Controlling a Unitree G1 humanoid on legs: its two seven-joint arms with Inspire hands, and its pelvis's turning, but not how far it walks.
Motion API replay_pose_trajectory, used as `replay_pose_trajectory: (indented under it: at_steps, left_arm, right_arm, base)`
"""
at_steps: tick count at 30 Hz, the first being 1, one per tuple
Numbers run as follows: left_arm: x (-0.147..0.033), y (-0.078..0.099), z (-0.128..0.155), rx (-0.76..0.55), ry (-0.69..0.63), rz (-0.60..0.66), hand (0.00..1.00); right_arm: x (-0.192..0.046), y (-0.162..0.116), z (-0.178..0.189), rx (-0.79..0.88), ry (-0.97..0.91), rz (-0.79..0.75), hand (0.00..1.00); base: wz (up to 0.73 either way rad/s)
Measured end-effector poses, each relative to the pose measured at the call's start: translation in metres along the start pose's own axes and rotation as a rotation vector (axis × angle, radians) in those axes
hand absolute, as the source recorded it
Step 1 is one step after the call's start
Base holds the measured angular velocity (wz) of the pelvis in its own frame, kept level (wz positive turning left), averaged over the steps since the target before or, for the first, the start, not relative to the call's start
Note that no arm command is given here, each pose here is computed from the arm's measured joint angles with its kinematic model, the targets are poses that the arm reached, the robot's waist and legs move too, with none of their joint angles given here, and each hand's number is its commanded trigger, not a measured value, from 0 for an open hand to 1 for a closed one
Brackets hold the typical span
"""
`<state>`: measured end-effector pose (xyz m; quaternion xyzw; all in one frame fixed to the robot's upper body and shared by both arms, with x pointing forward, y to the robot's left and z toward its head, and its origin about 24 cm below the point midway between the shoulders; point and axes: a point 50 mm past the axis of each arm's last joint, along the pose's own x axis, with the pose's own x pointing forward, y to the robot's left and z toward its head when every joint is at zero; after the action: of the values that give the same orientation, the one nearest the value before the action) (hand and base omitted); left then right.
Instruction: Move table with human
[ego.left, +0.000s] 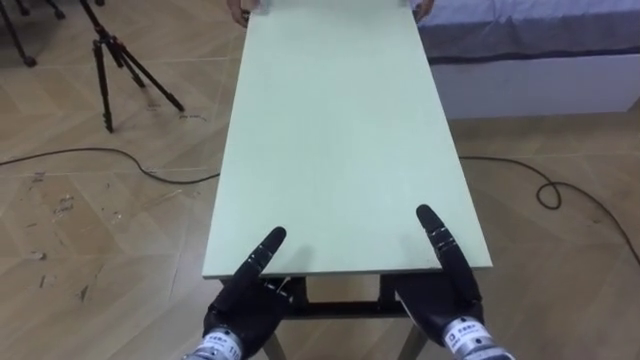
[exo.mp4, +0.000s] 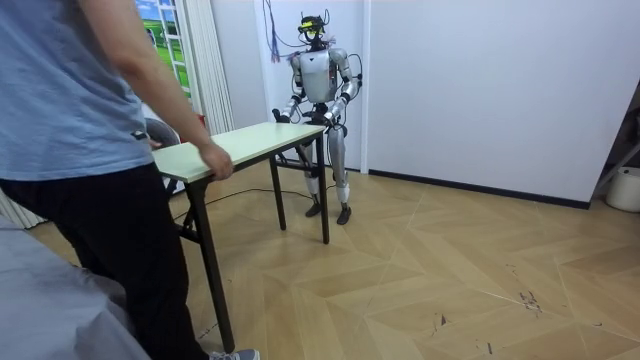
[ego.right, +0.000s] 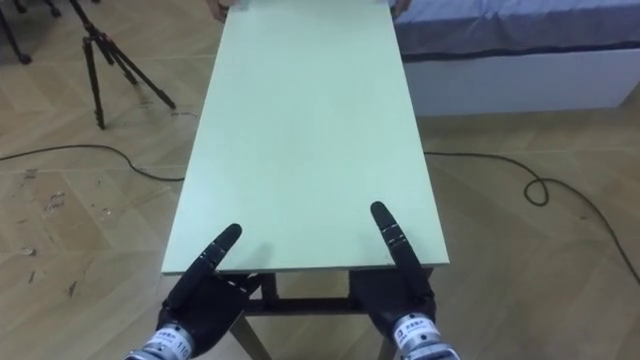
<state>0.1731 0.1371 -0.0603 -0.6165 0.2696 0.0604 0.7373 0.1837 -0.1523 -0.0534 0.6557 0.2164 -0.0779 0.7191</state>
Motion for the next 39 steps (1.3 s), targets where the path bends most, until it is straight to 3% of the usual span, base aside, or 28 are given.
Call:
replay_pose_trajectory:
  at_steps: [2, 3, 4, 5, 6, 7, 8, 9, 19, 22, 39]
  left_arm:
    - [0.0005, -0.0005, 0.0000, -0.001, 0.000, 0.007, 0.15]
    - [0.0005, -0.0006, 0.0002, -0.019, 0.000, 0.008, 0.15]
    - [0.0005, -0.0007, 0.0002, -0.030, -0.001, 0.008, 0.30]
    - [0.0005, -0.0009, 0.0003, -0.052, -0.001, 0.007, 0.51]
    - [0.0008, -0.0014, 0.0003, -0.084, -0.002, 0.009, 0.60]
    - [0.0011, -0.0018, 0.0003, -0.114, -0.006, 0.008, 0.79]
    - [0.0011, -0.0020, 0.0005, -0.130, -0.007, 0.008, 1.00]
    - [0.0011, -0.0022, 0.0009, -0.151, -0.009, 0.007, 1.00]
    - [0.0017, 0.0005, 0.0022, -0.171, -0.008, 0.102, 1.00]
    - [0.0023, -0.0008, -0.0008, -0.156, 0.007, 0.099, 1.00]
    - [0.0031, -0.0018, -0.0044, -0.141, 0.018, 0.098, 1.00]
  right_arm:
    - [0.0002, -0.0002, -0.0002, 0.002, -0.004, -0.006, 0.00]
    - [0.0002, -0.0003, -0.0003, 0.003, -0.004, -0.008, 0.00]
    - [0.0002, -0.0003, -0.0004, 0.003, -0.004, -0.009, 0.00]
    - [0.0002, -0.0004, -0.0005, 0.004, -0.004, -0.010, 0.00]
    - [0.0002, -0.0004, -0.0006, 0.004, -0.004, -0.010, 0.00]
    - [0.0003, -0.0003, -0.0008, 0.005, -0.004, -0.009, 0.00]
    - [0.0003, -0.0004, -0.0008, 0.005, -0.004, -0.009, 0.79]
    - [0.0002, -0.0004, -0.0011, 0.006, -0.003, -0.010, 1.00]
    - [0.0008, -0.0019, -0.0049, 0.015, 0.014, -0.031, 1.00]
    - [0.0005, -0.0066, -0.0034, 0.017, 0.004, -0.091, 1.00]
    - [-0.0011, -0.0087, -0.0037, -0.011, -0.032, -0.109, 1.00]
  base:
    - [0.00]
    - [0.00]
    - [0.00]
    - [0.00]
    - [0.00]
    - [0.00]
    - [0.00]
    - [0.00]
    - [-0.01]
    - [0.03]
    - [0.00]
